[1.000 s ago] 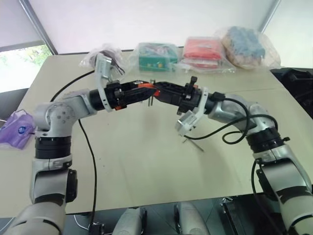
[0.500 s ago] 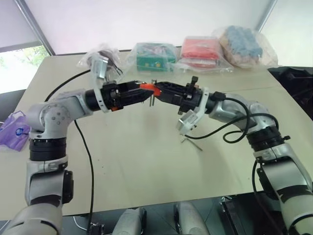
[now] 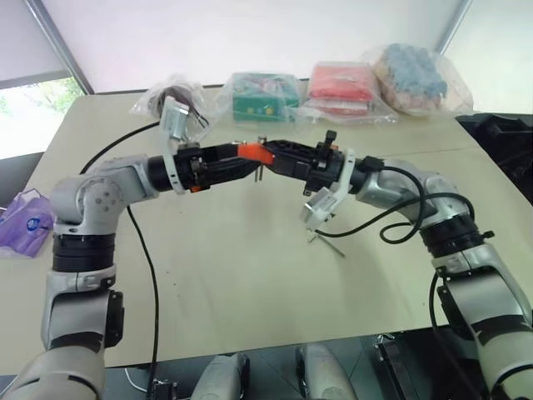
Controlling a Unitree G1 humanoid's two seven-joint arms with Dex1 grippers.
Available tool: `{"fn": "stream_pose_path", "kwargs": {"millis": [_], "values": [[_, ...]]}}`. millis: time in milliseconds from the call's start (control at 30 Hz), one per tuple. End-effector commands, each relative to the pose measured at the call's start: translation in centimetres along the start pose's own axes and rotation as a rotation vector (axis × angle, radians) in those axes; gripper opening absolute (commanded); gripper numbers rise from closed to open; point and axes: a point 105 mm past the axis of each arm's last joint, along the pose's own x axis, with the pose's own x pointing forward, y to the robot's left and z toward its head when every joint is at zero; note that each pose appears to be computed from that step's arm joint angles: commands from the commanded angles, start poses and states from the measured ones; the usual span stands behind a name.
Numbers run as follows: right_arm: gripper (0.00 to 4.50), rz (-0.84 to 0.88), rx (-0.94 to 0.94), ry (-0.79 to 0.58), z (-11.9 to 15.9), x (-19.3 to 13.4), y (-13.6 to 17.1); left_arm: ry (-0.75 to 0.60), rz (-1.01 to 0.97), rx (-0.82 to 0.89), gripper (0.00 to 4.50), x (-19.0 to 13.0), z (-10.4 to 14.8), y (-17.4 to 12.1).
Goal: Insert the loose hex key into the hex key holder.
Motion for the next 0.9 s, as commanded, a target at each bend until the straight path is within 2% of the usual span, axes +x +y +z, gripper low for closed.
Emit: {"fn": "stream_pose_path", "kwargs": {"millis": [33, 133, 200, 900], "values": [[0.96, -0.052, -0.039, -0.026, 0.3, 0.4, -2.0, -0.011, -0.028, 0.05, 2.56, 0.4, 1.0, -0.5], [0.96, -0.05, -0.036, -0.03, 0.4, 0.4, -2.0, -0.009, -0.032, 0.053, 0.93, 0.6, 1.0, -0.5], [0.96, -0.049, -0.034, -0.031, 0.5, 0.4, -2.0, -0.006, -0.037, 0.054, 0.04, 0.6, 0.9, -0.6], [0.96, -0.013, -0.003, -0.06, 1.4, 0.5, -1.2, 0.022, -0.057, 0.082, 0.04, 1.4, 0.3, -0.9]]}}
